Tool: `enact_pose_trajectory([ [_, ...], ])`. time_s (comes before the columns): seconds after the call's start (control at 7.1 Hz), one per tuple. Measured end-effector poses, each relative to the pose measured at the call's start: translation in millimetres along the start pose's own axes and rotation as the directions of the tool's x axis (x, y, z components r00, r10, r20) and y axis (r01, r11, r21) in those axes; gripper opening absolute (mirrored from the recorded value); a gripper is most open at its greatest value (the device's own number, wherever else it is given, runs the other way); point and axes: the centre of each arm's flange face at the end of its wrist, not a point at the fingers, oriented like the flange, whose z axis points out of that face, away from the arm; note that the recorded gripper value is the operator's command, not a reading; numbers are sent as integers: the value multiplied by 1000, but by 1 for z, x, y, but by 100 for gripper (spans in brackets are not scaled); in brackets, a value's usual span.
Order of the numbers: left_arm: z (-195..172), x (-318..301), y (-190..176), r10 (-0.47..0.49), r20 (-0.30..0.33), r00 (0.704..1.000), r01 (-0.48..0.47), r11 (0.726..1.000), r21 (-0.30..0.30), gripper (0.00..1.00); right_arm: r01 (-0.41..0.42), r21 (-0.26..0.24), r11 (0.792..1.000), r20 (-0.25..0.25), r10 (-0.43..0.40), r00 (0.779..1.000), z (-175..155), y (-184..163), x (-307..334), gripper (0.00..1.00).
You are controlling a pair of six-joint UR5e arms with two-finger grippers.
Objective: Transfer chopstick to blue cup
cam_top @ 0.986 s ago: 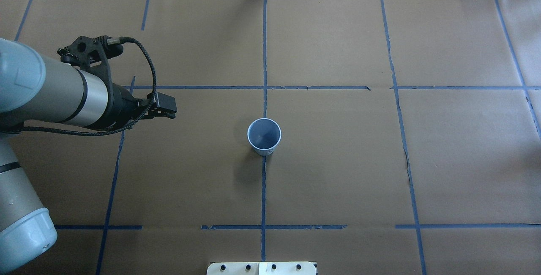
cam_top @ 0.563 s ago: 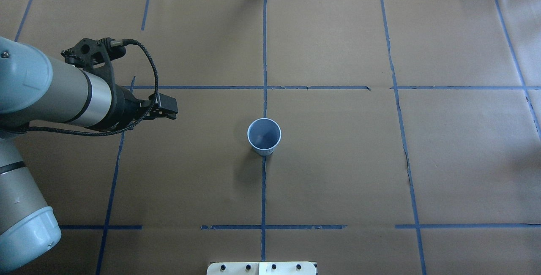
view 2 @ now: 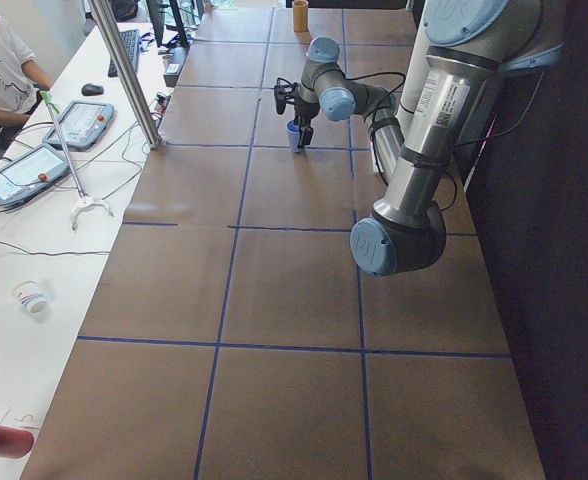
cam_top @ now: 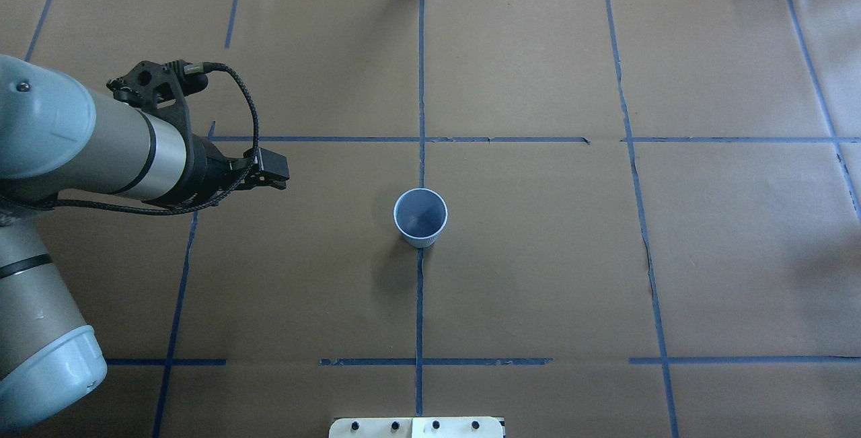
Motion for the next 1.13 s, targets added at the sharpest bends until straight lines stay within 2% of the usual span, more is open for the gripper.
enact_pose_trajectory([
  [0.28, -1, 0, 0, 1, -1, 1000, -1, 1000, 0, 100, -79, -26, 997, 137, 82, 987, 5, -41, -57, 0],
  [0.56, -2, 0, 1, 2, -4, 1000, -2, 1000, 1, 100, -176, -99, 979, 266, 197, 944, 7, -92, -139, 1],
  [0.7, -1, -2, 0, 3, -1, 1000, -3, 1000, 1, 100, -222, -162, 961, 313, 264, 912, 7, -115, -190, 1],
  [0.85, -1, -3, -1, 5, 2, 1000, -5, 1000, 1, 100, -274, -246, 930, 345, 348, 872, 4, -136, -248, 1],
  [0.99, 0, -4, -2, 6, 5, 1000, -6, 1000, 3, 100, -313, -340, 887, 348, 428, 834, 2, -149, -313, 0],
  [1.13, 0, -5, -3, 7, 8, 1000, -7, 1000, 6, 100, -328, -425, 844, 329, 482, 812, 6, -152, -380, 0],
])
